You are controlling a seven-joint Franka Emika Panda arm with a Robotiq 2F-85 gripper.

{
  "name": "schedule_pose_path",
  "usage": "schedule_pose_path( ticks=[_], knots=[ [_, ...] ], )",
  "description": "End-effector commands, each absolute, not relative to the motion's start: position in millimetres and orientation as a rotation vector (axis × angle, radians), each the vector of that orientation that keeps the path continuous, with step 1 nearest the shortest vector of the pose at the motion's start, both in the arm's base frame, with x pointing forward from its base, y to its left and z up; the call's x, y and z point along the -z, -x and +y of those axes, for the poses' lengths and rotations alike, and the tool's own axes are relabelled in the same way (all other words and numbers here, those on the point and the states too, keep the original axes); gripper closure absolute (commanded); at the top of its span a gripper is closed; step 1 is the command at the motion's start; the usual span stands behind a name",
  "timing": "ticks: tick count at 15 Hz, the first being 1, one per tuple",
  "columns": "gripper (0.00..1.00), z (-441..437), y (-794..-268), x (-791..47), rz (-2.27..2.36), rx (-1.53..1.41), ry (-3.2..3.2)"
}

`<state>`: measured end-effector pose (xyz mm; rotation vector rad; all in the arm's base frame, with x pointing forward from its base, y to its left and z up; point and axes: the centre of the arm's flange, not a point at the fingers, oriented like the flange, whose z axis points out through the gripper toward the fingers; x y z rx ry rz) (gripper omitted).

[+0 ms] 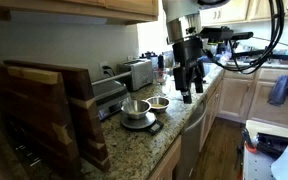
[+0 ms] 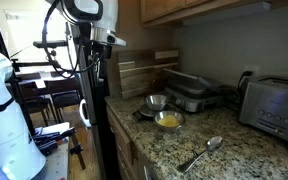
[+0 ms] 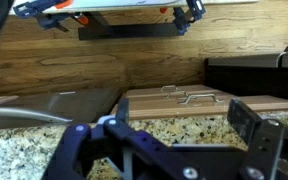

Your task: Pick up the spoon from the countertop, scoop some of the contents from the silver bowl, put them in the other bowl and put the spoon back on the table.

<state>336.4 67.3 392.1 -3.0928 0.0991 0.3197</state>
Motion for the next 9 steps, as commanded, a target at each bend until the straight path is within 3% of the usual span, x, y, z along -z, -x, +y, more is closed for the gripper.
schedule_pose_path(
  ticks=[1, 9],
  knots=[
    [0.0, 67.3, -336.4, -392.0, 0.099, -0.32, 3.093],
    [0.0, 64.9, -337.8, -391.8, 0.099, -0.318, 3.089]
  ],
)
